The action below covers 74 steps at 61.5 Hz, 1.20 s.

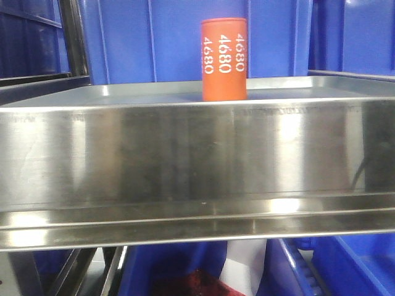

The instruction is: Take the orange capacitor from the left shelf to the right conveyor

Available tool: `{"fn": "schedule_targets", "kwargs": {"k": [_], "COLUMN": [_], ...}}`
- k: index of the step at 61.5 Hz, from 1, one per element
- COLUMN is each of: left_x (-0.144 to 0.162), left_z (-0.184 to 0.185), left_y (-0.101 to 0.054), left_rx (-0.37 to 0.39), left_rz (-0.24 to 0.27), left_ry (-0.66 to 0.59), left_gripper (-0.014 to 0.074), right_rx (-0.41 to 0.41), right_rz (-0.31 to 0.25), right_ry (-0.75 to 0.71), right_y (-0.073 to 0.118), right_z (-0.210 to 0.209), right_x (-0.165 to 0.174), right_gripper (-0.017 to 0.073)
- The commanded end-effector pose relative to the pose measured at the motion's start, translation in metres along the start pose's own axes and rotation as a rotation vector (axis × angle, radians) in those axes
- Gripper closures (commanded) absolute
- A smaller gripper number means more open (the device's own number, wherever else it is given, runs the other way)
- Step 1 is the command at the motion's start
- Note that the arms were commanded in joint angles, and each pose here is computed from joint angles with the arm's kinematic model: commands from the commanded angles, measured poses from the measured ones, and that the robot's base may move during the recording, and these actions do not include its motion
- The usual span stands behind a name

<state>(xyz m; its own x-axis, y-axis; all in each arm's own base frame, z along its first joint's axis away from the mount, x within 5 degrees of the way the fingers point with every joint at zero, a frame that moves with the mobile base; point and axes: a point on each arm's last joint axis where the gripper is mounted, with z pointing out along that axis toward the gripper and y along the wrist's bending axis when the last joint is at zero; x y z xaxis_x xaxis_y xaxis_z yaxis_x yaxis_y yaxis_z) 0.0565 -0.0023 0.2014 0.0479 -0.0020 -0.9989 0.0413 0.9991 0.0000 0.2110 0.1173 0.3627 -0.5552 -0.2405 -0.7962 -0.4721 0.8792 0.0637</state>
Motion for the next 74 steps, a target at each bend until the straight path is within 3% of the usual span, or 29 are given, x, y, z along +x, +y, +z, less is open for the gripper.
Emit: {"fn": "schedule_targets", "kwargs": {"k": [1,10,16,37,51,64,69,74], "left_x": [-0.01,-0.01,-0.01,-0.01,-0.01,-0.01,-0.01,-0.01], "left_z": [-0.001,-0.001,-0.001,-0.001,-0.001,-0.001,-0.001,-0.001], "left_y": [0.0,0.0,0.0,0.0,0.0,0.0,0.0,0.0], "left_rx": [0.004,0.004,0.004,0.004,0.004,0.004,0.004,0.004], "left_rz": [-0.006,-0.006,-0.006,-0.006,-0.006,-0.006,-0.006,-0.006], "left_ry": [-0.096,-0.096,-0.096,-0.096,-0.096,-0.096,-0.096,-0.096], "left_gripper": [0.0699,0.0699,0.0699,0.0699,0.0699,0.0699,0.0699,0.0699], "right_rx": [-0.018,-0.07,-0.074,-0.08,-0.121,-0.11,-0.107,-0.105], "right_rz": [0.015,0.109,0.127,0.092,0.01,0.014,0.015,0.016], "right_ry": [-0.117,-0.038,-0.003,-0.055,-0.096,-0.124,-0.134,-0.135], "right_y": [0.002,0.006,0.006,0.011,0.031,0.031,0.031,0.031], "right_z": [0.002,0.03,0.043,0.063,0.078,0.096,0.1,0.103], "right_x": [-0.019,-0.014,-0.011,-0.015,-0.016,-0.016,-0.016,-0.016], "right_gripper": [-0.0087,-0.0065,-0.0065,-0.0065,-0.0065,-0.0062,0.0012,0.0195]}}
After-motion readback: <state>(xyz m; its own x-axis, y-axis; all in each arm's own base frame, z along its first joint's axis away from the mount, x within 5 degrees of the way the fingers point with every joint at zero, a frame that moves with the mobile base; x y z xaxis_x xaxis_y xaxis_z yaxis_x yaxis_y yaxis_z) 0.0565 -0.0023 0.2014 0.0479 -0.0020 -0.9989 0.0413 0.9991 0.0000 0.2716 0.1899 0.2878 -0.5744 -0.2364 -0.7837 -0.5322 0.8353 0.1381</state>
